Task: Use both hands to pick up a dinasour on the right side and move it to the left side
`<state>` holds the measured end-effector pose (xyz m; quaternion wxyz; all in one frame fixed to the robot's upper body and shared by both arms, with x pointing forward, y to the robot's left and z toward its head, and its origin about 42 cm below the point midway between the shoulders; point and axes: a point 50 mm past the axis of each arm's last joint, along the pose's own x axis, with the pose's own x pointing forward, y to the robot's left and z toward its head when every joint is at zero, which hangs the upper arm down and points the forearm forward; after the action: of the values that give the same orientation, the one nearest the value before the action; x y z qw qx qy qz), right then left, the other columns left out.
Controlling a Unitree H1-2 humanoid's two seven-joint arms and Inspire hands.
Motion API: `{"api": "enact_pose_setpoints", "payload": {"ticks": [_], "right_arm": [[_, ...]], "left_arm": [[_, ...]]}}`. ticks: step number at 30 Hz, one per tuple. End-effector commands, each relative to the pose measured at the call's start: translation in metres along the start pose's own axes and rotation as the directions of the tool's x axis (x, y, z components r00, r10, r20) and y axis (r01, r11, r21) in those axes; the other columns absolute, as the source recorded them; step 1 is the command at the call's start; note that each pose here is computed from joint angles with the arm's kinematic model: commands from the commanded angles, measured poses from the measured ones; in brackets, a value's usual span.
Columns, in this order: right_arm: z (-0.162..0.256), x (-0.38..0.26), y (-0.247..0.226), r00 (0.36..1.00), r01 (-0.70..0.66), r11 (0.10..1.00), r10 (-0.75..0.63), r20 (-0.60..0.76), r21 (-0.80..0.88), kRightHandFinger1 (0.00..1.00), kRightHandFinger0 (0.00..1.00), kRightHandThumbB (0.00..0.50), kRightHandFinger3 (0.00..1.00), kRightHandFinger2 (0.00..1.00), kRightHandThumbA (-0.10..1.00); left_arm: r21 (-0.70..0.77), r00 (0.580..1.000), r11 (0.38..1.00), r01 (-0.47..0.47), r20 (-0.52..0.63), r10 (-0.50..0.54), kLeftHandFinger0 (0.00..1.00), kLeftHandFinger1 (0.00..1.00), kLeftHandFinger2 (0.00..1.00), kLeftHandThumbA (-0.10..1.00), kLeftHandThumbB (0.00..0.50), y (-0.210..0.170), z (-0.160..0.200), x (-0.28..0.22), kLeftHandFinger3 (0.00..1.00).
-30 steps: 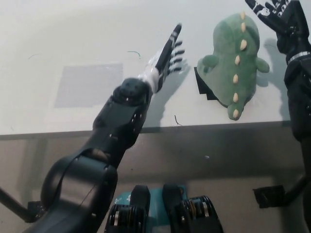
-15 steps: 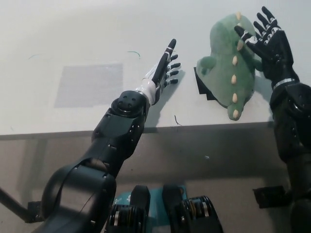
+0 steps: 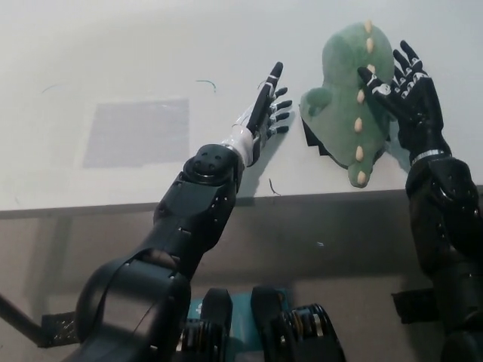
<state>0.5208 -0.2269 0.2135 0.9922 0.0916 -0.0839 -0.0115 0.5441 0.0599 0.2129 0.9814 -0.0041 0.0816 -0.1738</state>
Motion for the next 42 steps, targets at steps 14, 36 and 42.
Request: {"api": "enact_pose_setpoints", "payload": {"ticks": [14,36,42], "right_arm": [[0.009,-0.001,0.031,0.987,0.063,0.996,-0.052,0.154,-0.069,1.0,1.0,0.083,1.0,1.0,1.0],[0.008,0.008,0.059,0.994,0.008,0.999,-0.002,0.106,-0.051,1.0,1.0,0.191,1.0,1.0,1.0],[-0.011,0.002,0.065,0.999,-0.003,0.998,0.006,0.045,-0.063,1.0,1.0,0.2,1.0,1.0,1.0]], "left_arm": [[0.023,0.976,0.981,0.192,0.096,-0.193,1.0,1.0,1.0,1.0,0.434,-0.12,0.076,0.012,1.0],[0.057,0.987,0.987,0.147,0.063,-0.151,1.0,1.0,1.0,1.0,0.331,-0.097,0.055,0.011,1.0],[0.069,0.989,0.988,0.14,0.033,-0.143,1.0,1.0,1.0,1.0,0.308,-0.088,0.039,0.01,1.0]]}}
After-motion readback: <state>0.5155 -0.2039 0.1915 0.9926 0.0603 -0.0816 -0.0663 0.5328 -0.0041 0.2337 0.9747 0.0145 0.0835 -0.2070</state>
